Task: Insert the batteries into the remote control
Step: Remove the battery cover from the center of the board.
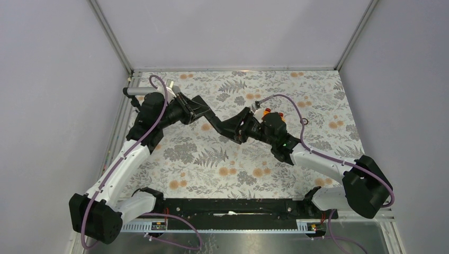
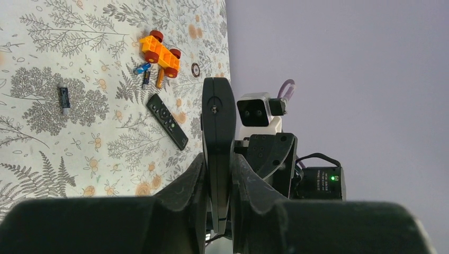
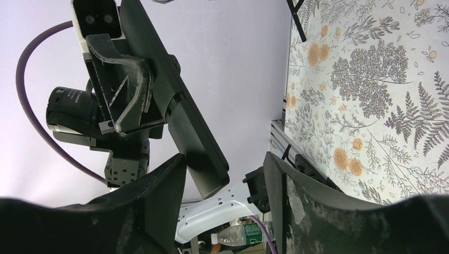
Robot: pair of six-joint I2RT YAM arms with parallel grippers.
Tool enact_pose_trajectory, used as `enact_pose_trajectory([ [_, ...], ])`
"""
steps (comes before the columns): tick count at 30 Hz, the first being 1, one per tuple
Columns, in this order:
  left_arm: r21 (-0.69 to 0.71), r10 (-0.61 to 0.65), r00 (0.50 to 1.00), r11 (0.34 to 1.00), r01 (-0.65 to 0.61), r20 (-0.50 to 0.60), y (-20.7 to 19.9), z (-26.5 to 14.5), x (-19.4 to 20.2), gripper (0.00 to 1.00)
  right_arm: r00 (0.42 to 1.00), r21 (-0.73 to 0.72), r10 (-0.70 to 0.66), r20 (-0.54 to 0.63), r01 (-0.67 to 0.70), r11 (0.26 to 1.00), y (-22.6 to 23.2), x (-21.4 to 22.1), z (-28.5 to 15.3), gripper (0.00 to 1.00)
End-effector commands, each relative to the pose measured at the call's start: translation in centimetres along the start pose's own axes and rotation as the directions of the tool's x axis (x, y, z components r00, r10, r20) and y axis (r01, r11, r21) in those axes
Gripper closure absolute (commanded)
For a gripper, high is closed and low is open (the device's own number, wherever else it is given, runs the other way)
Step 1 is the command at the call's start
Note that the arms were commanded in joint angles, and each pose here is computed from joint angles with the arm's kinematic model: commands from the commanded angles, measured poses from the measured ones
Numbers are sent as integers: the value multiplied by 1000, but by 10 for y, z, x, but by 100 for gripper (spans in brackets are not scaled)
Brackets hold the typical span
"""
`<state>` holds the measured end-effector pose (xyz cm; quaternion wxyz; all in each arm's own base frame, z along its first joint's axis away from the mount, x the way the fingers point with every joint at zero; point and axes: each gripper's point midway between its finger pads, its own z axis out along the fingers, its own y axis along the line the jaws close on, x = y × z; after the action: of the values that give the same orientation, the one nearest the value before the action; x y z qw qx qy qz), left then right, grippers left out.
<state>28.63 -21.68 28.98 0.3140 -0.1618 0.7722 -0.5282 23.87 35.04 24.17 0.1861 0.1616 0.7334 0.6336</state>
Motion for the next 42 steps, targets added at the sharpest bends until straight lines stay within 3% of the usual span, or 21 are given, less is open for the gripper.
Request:
enact_pose_trajectory([
  [1, 79, 88, 992, 992, -95, 86, -26, -5, -13, 100, 1000, -26, 26, -13, -27, 999, 12, 1, -6, 38],
  [16, 43, 211, 970, 975, -218, 122, -22, -7, -11, 100, 996, 37, 89, -20, -88, 995, 19, -5, -7, 64],
  [24, 17, 217, 969, 975, -220, 115, -15, -6, -8, 100, 998, -19, 62, 3, -62, 998, 31, -11, -9, 73],
  [31, 1, 205, 973, 979, -206, 107, -10, -3, -8, 100, 999, -47, 39, 14, -39, 998, 36, -13, -11, 73],
  [36, 26, 167, 983, 985, -170, 78, -16, -3, -3, 100, 999, -89, 26, 21, -24, 996, 38, -14, -10, 59],
  [42, 19, 150, 986, 988, -152, 69, -11, -3, 0, 100, 999, -136, -13, 44, 19, 990, 50, -18, -10, 65],
])
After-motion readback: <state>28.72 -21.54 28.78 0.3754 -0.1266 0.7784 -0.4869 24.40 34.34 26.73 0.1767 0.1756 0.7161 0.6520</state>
